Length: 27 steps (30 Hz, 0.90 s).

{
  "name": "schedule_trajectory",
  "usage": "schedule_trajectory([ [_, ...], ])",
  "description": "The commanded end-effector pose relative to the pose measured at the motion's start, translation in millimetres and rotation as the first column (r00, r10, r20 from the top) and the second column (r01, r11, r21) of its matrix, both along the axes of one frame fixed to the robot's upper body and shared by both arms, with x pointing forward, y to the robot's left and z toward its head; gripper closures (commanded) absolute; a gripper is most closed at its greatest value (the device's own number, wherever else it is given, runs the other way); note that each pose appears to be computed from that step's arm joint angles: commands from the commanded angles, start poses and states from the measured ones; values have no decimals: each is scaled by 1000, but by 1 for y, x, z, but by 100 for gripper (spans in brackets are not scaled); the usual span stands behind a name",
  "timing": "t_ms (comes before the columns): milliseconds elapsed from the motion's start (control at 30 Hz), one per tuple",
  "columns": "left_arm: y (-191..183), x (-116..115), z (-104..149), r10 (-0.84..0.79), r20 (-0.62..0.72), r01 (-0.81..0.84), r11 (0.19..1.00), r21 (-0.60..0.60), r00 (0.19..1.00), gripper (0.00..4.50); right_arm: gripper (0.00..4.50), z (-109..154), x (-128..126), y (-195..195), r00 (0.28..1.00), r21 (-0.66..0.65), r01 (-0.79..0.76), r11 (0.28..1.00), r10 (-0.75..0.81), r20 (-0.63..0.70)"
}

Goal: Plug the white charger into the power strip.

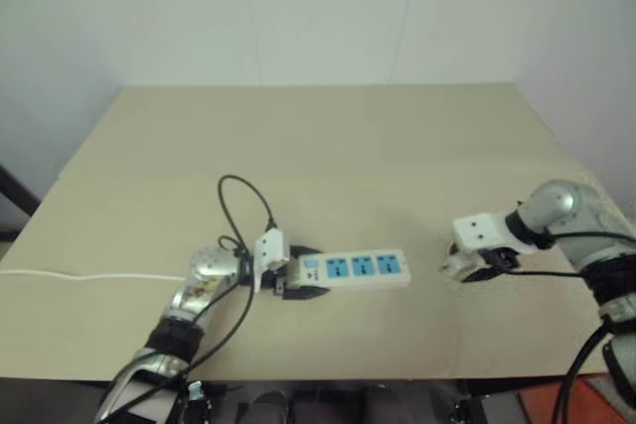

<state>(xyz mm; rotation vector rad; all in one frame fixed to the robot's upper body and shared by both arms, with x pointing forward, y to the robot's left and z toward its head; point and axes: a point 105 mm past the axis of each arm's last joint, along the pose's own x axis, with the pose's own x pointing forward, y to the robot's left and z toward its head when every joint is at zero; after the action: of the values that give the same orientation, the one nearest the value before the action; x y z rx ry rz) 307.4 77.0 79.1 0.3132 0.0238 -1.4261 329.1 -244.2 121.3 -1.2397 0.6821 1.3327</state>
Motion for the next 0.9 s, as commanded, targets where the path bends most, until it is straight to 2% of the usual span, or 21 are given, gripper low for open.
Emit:
schedule_trajectory([
  [33,6,-1,-5,21,-13,-21,1000,22,1000,121,261,8,4,4,998,-19,-47,999,48,49],
  [100,7,-1,-5,25,-13,-24,999,24,1000,121,328,8,4,6,995,-22,-71,997,73,64],
  [200,8,0,-5,31,-11,-30,999,27,999,121,336,12,5,10,984,-25,-138,990,140,106],
  [267,9,0,-5,34,-9,-34,999,29,999,121,336,21,6,17,958,-16,-249,968,248,142],
  [367,12,2,-5,39,-5,-39,999,36,999,121,336,33,1,22,839,-154,-504,850,524,144],
  [467,13,2,-4,47,0,-47,998,39,999,121,336,38,5,31,755,-212,-615,759,645,121],
  [633,17,0,-3,52,5,-52,998,42,999,121,336,27,3,33,638,-288,-736,612,770,4],
  [800,21,-3,-3,75,7,-76,996,43,997,121,336,10,-4,25,563,-335,-802,495,814,-145],
  [900,21,-5,-4,79,5,-79,996,44,997,121,336,6,-3,26,538,-343,-817,464,827,-162],
])
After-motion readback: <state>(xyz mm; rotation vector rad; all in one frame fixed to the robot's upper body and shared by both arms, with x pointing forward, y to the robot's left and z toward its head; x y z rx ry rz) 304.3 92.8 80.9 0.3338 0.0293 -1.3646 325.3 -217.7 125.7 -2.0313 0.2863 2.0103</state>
